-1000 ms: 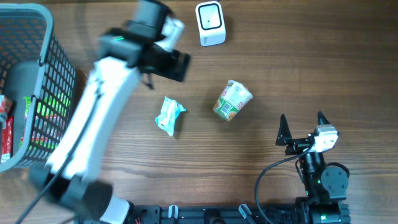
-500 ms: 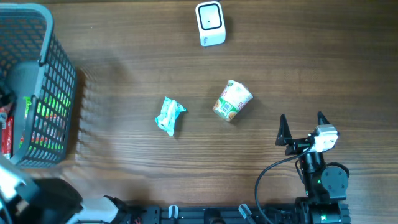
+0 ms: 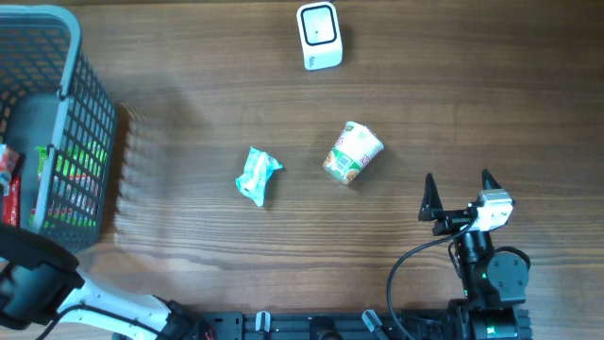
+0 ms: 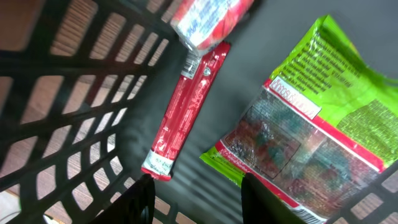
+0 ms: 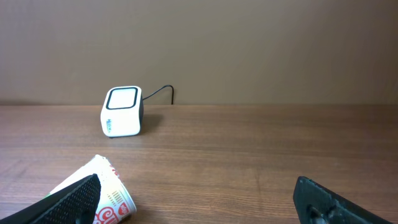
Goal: Scan the item barcode
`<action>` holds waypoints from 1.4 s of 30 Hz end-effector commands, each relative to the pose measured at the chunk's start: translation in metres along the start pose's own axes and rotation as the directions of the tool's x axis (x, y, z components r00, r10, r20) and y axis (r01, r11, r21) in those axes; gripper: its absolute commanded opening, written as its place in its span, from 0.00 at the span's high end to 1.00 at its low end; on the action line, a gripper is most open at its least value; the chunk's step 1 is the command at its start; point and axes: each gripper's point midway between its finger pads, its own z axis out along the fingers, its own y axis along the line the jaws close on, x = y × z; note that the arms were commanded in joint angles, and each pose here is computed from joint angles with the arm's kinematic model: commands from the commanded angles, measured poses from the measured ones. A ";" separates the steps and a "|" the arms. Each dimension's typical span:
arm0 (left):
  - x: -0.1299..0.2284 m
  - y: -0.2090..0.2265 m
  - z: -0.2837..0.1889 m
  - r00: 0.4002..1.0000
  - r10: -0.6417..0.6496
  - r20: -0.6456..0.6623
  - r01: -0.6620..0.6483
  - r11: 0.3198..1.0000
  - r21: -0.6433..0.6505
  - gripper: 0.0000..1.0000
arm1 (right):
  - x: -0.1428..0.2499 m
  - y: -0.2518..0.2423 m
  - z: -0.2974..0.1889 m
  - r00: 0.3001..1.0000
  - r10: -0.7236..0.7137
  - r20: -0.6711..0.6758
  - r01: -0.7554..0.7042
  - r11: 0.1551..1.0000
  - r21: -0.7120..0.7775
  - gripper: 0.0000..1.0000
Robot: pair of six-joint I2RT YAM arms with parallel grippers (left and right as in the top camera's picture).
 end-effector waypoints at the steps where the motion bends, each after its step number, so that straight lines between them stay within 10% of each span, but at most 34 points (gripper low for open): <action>1: 0.012 0.000 0.024 0.996 0.074 -0.043 -0.074 0.997 0.000 0.58 | -0.001 0.001 0.000 1.000 -0.009 0.007 0.009 1.000 -0.009 0.00; 29: 0.056 0.027 0.130 0.980 0.163 -0.110 -0.159 0.986 0.046 0.55 | -0.001 0.001 0.000 1.000 -0.009 0.007 0.009 1.000 -0.009 0.00; 31: 0.063 0.024 0.142 0.976 0.168 -0.140 -0.159 0.985 0.069 0.67 | -0.001 0.001 0.000 1.000 -0.010 0.007 0.010 1.000 -0.009 0.00; 32: 0.064 0.024 0.143 0.975 0.169 -0.141 -0.161 0.984 0.070 0.96 | -0.001 0.001 0.000 1.000 -0.009 0.007 0.009 1.000 -0.009 0.00; 42: -0.005 -0.012 0.008 0.960 0.256 0.116 -0.246 0.965 -0.089 0.96 | -0.001 0.001 0.000 1.000 -0.009 0.007 0.009 1.000 -0.010 0.00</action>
